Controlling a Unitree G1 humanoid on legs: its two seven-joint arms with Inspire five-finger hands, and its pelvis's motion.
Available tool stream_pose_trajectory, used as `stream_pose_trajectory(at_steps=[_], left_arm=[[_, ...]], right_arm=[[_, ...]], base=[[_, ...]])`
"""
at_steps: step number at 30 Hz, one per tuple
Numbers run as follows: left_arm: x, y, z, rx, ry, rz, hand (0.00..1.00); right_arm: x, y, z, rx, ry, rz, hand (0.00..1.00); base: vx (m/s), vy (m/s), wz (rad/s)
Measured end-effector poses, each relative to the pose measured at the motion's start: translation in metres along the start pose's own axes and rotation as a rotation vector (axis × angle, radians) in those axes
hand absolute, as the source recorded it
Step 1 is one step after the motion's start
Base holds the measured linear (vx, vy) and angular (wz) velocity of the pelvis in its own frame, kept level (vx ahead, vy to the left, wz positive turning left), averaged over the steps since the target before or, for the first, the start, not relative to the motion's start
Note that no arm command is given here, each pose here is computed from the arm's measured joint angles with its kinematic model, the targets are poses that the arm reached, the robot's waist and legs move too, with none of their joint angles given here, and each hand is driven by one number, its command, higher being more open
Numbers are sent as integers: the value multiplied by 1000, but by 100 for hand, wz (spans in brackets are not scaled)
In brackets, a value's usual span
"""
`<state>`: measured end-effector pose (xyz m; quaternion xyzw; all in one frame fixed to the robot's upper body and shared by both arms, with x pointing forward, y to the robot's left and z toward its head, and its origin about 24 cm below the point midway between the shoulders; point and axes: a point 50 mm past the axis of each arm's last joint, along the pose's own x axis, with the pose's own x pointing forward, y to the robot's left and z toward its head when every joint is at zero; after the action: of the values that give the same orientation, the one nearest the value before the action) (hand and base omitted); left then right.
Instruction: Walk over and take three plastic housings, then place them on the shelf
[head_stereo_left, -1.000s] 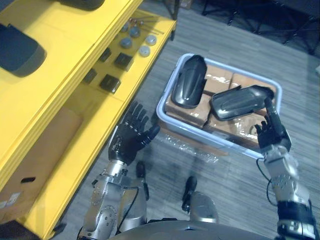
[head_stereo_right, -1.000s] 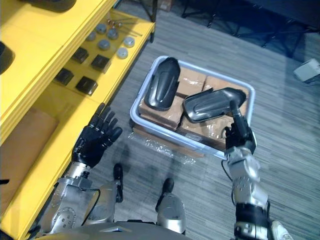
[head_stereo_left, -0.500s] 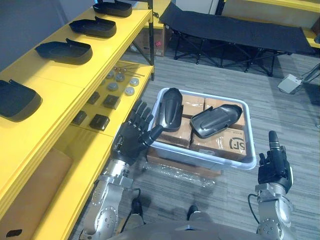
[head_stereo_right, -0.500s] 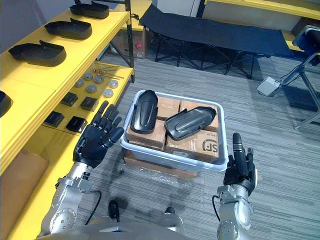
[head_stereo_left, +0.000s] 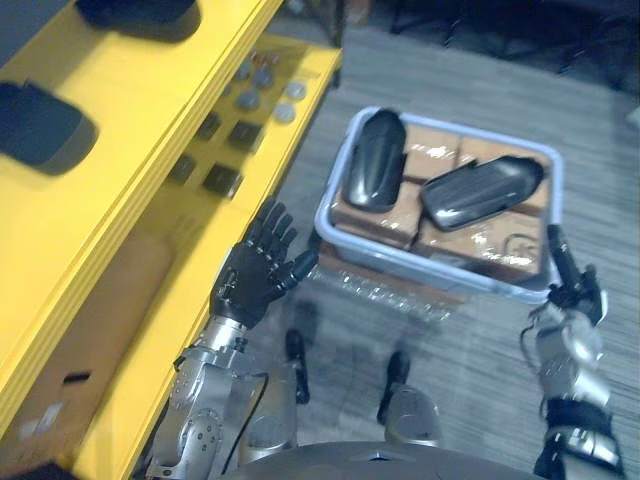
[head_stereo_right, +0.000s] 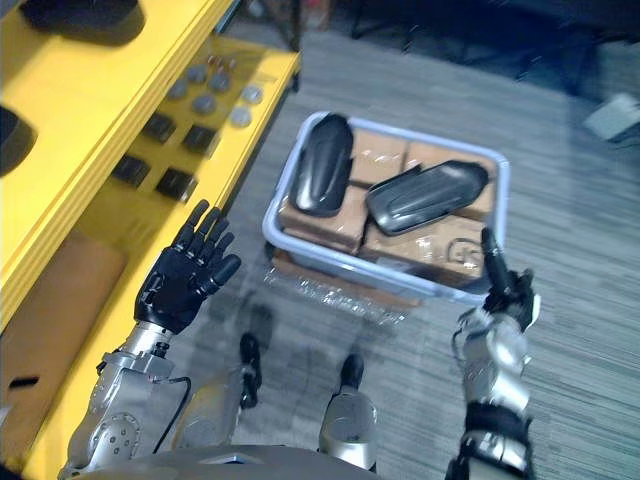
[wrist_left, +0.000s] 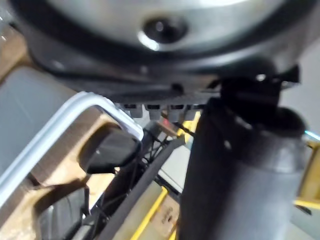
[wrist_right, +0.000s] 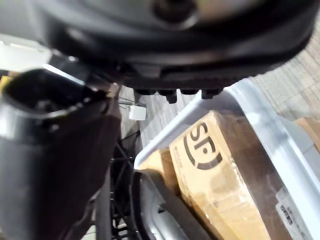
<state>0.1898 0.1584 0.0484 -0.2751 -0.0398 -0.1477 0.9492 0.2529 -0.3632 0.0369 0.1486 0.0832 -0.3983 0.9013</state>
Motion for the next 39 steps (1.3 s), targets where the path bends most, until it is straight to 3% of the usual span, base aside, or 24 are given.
stream_pose_trajectory(at_steps=[5,9,13,19,26,39], left_arm=[[1,-5,-5,9,39,-43,100],[8,-11,-1,13,2,-82,100],[9,-10,-10,2,20,-78,100],[9,-17,-35,-43,108,-90,100],[6,-21,-45,-92,107,-72,100],[3,-27,-63,-155,145,-42,100]], right_arm=[[13,35,28,-17,-36,109,100],[22,48,82,-144,-164,147,100],[31,51,104,-221,-127,105,100],[41,40,111,-259,84,-79,100],[39,19,152,-310,86,-253,100],[36,-1,153,-423,258,-313,100]], base=[[14,5,17],[-19,9,-1],[-20,5,-3],[-2,-3,0],[-5,0,-1],[-11,3,-5]])
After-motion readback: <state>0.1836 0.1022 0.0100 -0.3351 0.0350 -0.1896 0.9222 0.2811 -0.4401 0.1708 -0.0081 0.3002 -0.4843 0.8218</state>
